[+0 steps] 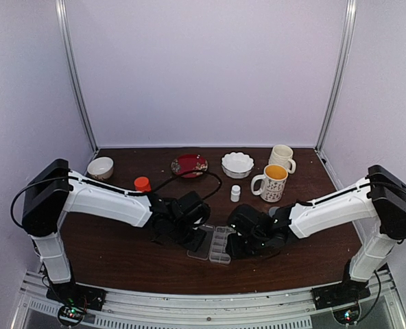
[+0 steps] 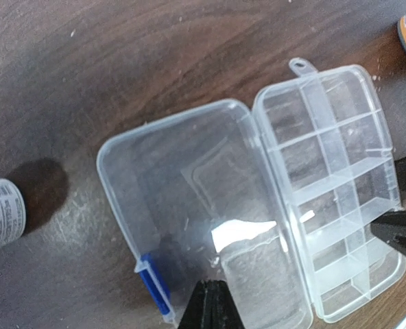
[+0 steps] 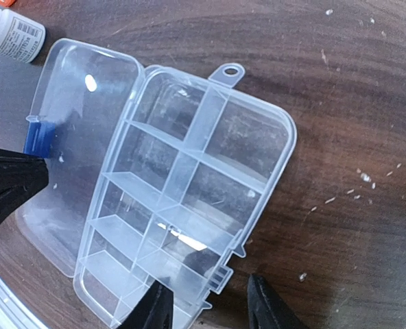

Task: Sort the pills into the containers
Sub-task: Adjust the pill container at the center of the board.

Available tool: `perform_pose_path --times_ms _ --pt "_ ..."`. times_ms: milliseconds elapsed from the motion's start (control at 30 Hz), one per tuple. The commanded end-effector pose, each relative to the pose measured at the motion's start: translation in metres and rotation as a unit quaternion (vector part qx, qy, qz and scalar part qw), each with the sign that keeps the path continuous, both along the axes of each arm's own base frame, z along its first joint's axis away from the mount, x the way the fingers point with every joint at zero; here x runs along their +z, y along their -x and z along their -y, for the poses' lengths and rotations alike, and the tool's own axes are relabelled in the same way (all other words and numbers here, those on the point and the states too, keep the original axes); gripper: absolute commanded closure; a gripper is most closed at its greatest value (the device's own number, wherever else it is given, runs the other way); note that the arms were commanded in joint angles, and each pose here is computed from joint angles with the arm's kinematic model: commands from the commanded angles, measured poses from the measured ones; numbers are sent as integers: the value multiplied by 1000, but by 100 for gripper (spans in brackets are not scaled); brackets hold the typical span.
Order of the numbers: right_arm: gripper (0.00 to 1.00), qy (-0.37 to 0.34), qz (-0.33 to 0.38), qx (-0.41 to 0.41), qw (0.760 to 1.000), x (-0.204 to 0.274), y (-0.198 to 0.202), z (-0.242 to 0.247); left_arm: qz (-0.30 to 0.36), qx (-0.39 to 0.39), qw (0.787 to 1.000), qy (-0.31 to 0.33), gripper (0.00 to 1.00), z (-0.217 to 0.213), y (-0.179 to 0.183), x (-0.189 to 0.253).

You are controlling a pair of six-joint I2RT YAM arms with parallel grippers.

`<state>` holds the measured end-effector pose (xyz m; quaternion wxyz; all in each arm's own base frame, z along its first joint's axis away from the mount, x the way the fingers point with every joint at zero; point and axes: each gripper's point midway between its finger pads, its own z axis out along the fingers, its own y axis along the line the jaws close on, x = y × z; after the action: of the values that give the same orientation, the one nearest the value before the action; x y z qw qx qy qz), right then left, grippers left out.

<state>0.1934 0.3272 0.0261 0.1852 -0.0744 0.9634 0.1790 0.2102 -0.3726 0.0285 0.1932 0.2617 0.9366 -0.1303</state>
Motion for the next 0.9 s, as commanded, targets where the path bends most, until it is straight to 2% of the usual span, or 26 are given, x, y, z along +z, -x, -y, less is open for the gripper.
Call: perform_pose_path --times_ms 0,300,567,867 --pt "62 36 25 -12 999 2 -20 10 -9 22 1000 -4 100 0 -11 -9" --pt "63 58 43 -22 997 5 -52 17 -12 31 999 2 100 8 -23 -14" --pt "60 59 55 -26 996 13 -58 24 -12 31 999 2 100 15 -28 -17" --pt "59 40 84 -17 995 51 -61 23 26 34 999 5 100 11 -39 24"
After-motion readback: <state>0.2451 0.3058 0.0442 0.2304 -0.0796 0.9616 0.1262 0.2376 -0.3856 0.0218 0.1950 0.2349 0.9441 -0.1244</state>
